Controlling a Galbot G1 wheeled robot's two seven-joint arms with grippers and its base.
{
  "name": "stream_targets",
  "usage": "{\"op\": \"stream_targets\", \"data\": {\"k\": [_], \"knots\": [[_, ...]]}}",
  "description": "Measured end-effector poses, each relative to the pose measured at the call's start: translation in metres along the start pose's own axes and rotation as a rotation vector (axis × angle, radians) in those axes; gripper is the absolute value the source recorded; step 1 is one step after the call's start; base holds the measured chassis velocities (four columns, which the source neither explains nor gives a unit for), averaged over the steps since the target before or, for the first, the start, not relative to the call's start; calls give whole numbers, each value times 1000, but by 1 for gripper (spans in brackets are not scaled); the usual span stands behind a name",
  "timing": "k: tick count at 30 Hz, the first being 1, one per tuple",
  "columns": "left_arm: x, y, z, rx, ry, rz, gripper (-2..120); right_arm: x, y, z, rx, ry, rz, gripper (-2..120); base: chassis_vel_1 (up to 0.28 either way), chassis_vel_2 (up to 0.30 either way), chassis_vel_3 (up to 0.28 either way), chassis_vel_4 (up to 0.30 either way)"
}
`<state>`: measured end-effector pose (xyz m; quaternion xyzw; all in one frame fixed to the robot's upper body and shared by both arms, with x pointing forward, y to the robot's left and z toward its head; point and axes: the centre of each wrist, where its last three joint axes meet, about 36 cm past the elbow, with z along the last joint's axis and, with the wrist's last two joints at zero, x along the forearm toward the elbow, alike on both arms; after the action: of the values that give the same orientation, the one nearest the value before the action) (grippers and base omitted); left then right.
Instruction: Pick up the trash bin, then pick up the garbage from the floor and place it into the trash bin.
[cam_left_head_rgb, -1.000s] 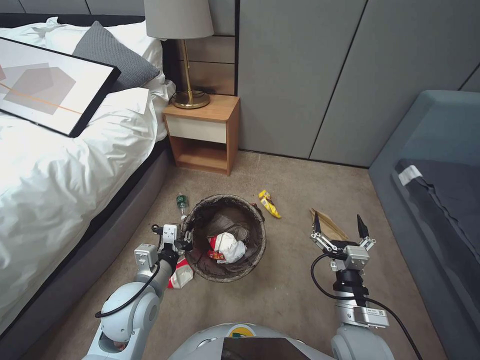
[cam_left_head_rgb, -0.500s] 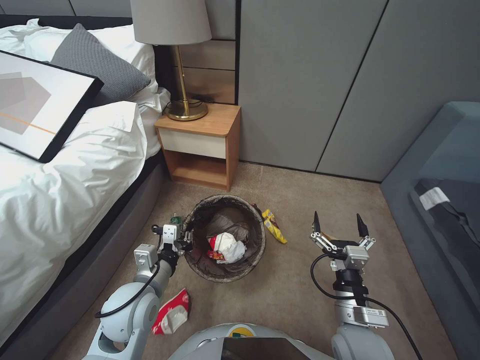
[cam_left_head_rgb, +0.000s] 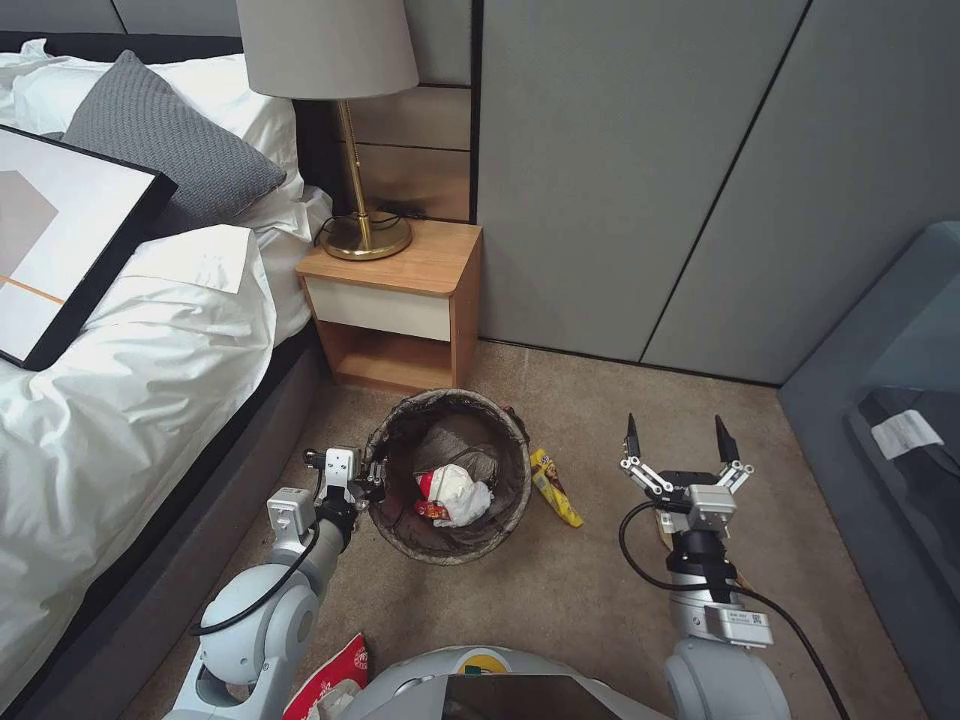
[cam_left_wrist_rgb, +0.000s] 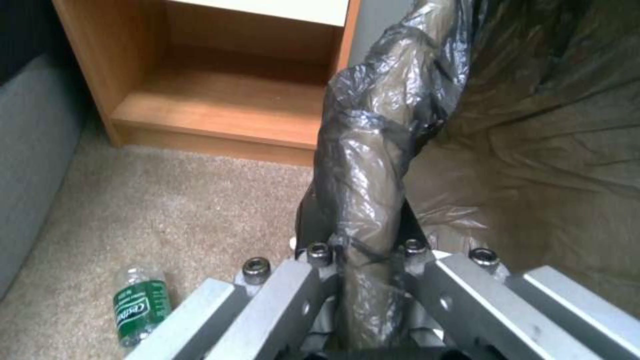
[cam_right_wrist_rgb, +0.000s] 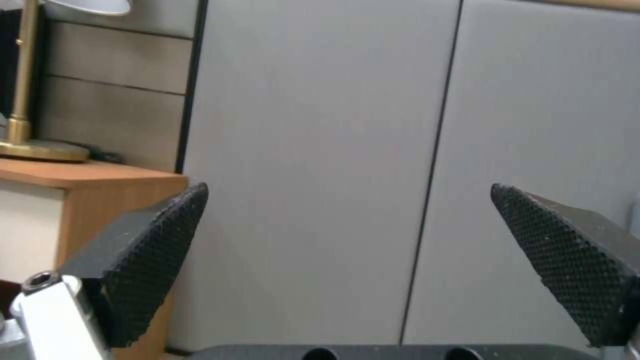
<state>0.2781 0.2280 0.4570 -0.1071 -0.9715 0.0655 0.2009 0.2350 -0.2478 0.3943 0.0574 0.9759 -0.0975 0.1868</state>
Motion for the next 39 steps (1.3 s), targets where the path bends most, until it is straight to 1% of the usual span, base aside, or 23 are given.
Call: {"op": "stream_targets", "data": {"k": [4,6,7,10,11,13,14,15,17,19,21,23,24,25,26,27,28,29,31,32,35,37,39], "knots": [[0,0,0,0,0,-1,0,-7,-11,0,37,4,-3,100,3,-5,-15,5],[0,0,0,0,0,-1,0,-13,-21,-2,68,21,-22,100,0,0,0,0],[0,0,0,0,0,-1,0,-13,-21,-2,68,21,-22,100,0,0,0,0],[0,0,0,0,1,-1,0,-20,-45,-9,104,88,-68,100,0,0,0,0],[0,0,0,0,1,-1,0,-20,-45,-9,104,88,-68,100,0,0,0,0],[0,1,1,0,2,-2,0,-27,-62,-15,131,147,-95,100,0,0,0,0],[0,1,1,0,2,-2,0,-27,-62,-15,131,147,-95,100,0,0,0,0],[0,1,1,0,2,-3,0,-32,-72,-19,141,187,-116,100,0,0,0,0],[0,1,1,0,3,-3,0,-33,-75,-20,143,201,-125,100,0,0,0,0],[-1,2,1,1,4,-3,0,-41,-88,-25,141,272,-175,100,0,0,0,0],[-1,2,2,2,5,-3,0,-50,-101,-27,132,392,-222,100,0,0,0,0],[-1,2,2,2,5,-3,0,-52,-104,-27,134,421,-231,100,0,0,0,0],[-2,2,2,3,7,-3,0,-56,-113,-21,146,500,-255,100,0,0,0,0],[-2,2,3,3,7,-3,0,-57,-119,-15,155,547,-270,100,0,0,0,0],[-2,2,3,3,7,-3,0,-57,-119,-15,155,547,-270,100,0,0,0,0],[-2,2,3,3,7,-3,0,-58,-125,-9,163,580,-284,100,0,0,0,0],[-3,2,3,3,7,-1,0,-58,-136,6,178,636,-312,100,0,0,0,0],[-3,2,3,3,7,-1,0,-58,-136,6,178,636,-312,100,0,0,0,0],[-3,2,2,2,5,1,0,-56,-154,29,195,709,-357,100,0,0,0,0],[-3,2,2,2,5,1,0,-56,-154,29,195,709,-357,100,0,0,0,0],[-4,3,2,2,5,2,0,-51,-166,49,196,769,-383,100,0,0,0,0],[-4,3,2,2,5,2,0,-50,-168,54,197,780,-387,100,0,0,0,0],[-3,3,2,2,6,2,0,-44,-178,72,204,816,-410,100,0,0,0,0]]}}
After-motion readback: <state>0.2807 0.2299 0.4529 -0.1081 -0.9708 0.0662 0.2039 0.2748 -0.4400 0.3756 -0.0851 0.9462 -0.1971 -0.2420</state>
